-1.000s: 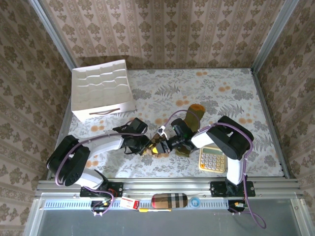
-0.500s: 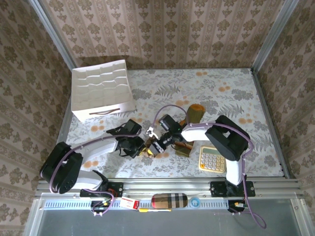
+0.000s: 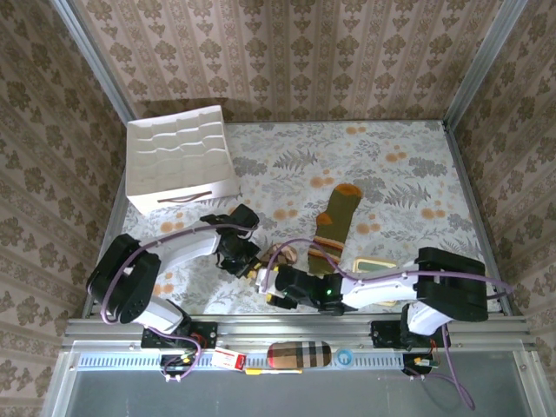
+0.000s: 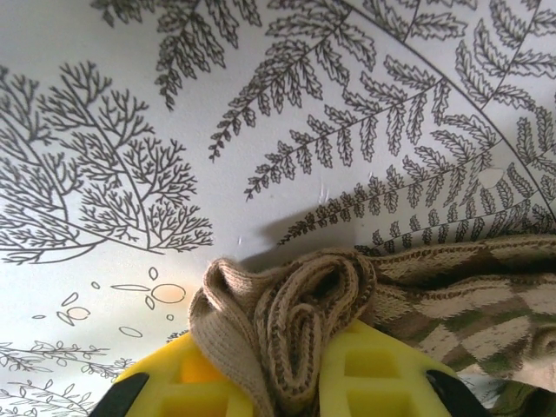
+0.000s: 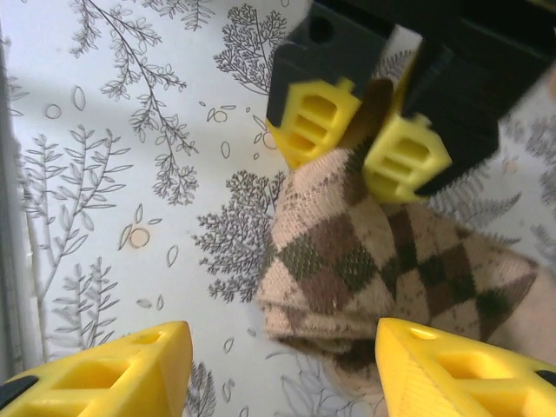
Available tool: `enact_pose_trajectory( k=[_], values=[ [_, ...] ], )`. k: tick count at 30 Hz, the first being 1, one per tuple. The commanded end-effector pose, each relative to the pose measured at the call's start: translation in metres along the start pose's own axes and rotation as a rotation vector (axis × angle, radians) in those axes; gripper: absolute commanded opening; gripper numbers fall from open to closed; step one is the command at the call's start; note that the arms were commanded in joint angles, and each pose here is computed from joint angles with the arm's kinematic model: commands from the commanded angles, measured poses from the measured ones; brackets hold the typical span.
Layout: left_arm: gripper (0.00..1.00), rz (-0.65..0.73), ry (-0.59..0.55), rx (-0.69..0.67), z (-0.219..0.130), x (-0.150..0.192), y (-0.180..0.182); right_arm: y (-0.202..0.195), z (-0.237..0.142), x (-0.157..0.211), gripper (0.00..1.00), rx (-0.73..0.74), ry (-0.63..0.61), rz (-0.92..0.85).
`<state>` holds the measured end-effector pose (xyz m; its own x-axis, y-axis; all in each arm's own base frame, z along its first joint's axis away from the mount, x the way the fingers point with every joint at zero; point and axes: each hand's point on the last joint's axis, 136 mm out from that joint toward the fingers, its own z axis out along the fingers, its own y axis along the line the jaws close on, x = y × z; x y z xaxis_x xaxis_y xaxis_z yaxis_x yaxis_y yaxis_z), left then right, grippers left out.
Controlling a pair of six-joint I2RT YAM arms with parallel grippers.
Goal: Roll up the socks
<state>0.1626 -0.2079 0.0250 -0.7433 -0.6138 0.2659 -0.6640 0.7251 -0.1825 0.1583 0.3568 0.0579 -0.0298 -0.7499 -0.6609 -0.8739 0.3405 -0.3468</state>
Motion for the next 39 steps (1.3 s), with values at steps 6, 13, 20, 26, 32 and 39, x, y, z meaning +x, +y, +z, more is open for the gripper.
enact_pose_trajectory(
  k=[6, 13, 20, 26, 32, 39],
  values=[
    [0.00, -0.021, 0.006, -0.205, 0.008, -0.003, 0.050, -0.026, 0.027, -0.021, 0.59, 0.246, 0.080, -0.170],
    [0.04, 0.002, -0.011, -0.138, 0.001, -0.007, 0.039, -0.017, 0.040, 0.027, 0.28, 0.187, 0.267, -0.074],
    [0.59, 0.031, -0.066, 0.063, -0.028, -0.019, 0.004, 0.009, 0.023, 0.082, 0.00, 0.049, 0.381, 0.111],
    [0.70, 0.062, -0.113, 0.166, -0.047, -0.024, -0.013, 0.027, 0.013, 0.094, 0.00, -0.106, 0.275, 0.361],
    [0.68, 0.093, -0.122, 0.198, -0.050, -0.022, -0.016, 0.030, 0.007, 0.111, 0.00, -0.219, 0.194, 0.624],
    [0.62, 0.188, -0.096, 0.231, -0.049, -0.001, -0.031, 0.028, 0.000, 0.132, 0.00, -0.247, 0.202, 0.768]
  ],
)
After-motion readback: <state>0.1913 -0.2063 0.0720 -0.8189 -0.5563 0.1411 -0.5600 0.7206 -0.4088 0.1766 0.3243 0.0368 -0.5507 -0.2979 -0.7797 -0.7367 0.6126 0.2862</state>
